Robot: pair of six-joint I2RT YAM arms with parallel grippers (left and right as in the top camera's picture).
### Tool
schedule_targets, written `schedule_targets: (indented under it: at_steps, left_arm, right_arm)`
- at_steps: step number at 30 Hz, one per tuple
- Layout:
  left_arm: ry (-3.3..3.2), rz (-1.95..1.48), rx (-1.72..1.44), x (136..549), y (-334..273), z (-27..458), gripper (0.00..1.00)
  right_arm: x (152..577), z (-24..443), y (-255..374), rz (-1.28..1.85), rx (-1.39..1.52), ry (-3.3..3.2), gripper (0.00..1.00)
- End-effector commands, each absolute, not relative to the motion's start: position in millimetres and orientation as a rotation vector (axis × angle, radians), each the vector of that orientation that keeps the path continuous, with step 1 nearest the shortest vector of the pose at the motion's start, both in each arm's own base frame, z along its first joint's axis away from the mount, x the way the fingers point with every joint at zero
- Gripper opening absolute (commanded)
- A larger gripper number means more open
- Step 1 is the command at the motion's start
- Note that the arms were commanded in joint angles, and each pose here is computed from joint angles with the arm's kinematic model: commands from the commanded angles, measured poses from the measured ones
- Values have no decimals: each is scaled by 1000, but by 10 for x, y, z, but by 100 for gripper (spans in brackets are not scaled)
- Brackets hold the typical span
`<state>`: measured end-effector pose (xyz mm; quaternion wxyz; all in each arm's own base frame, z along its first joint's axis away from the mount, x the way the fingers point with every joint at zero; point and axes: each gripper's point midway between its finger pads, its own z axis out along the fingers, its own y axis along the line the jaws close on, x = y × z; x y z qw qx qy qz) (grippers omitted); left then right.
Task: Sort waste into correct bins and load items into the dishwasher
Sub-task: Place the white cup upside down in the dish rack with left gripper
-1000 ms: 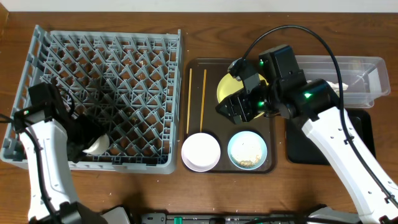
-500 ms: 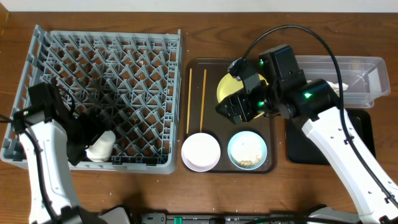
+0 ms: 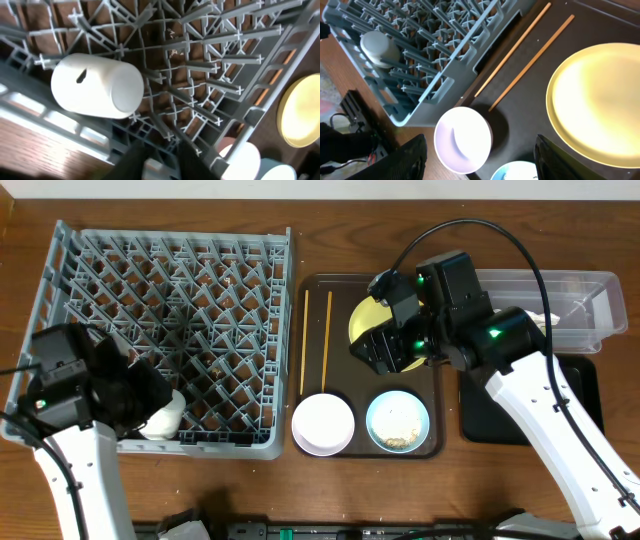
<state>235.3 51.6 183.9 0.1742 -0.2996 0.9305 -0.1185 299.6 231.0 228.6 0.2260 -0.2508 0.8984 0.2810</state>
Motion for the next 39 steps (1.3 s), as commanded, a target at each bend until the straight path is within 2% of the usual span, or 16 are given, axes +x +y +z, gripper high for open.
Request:
schedule_targets:
  at_steps: [1, 3, 6, 13, 19, 25, 32, 34, 35, 39]
  left_arm:
    - [2673, -262, -811, 2400, 569, 1707, 19]
    - [2697, -212, -881, 2389, 638, 1542, 19]
    - [2735, -186, -955, 2400, 694, 1316, 8]
    - [2794, -205, -984, 2467, 705, 1118, 8]
    - [2782, 72, -1177, 2208, 979, 1108, 8]
    - [2784, 116, -1236, 2077, 1021, 1164, 8]
    - [2686, 164, -1251, 2105, 1103, 1501, 9]
    - [2650, 152, -1251, 2121, 1097, 1580, 15]
    - [2637, 98, -1232, 2150, 1033, 1617, 23]
    - [2679, -166, -962, 2335, 658, 1725, 32]
  right_arm:
    - [2954, 2390, 2387, 784, -702, 2443, 65]
    - [2950, 2394, 2401, 785, -707, 2439, 66]
    - [2935, 2394, 2418, 788, -714, 2439, 66]
    - [2927, 2395, 2430, 789, -720, 2437, 66]
    - [2923, 2395, 2435, 790, -722, 2437, 66]
    - [2923, 2395, 2435, 790, -722, 2436, 66]
    - [2924, 2394, 2434, 789, -722, 2436, 67]
    - [2922, 2394, 2434, 789, -722, 2437, 68]
    - [2923, 2394, 2434, 789, -721, 2437, 68]
    - [2939, 2408, 2443, 790, -722, 2427, 71]
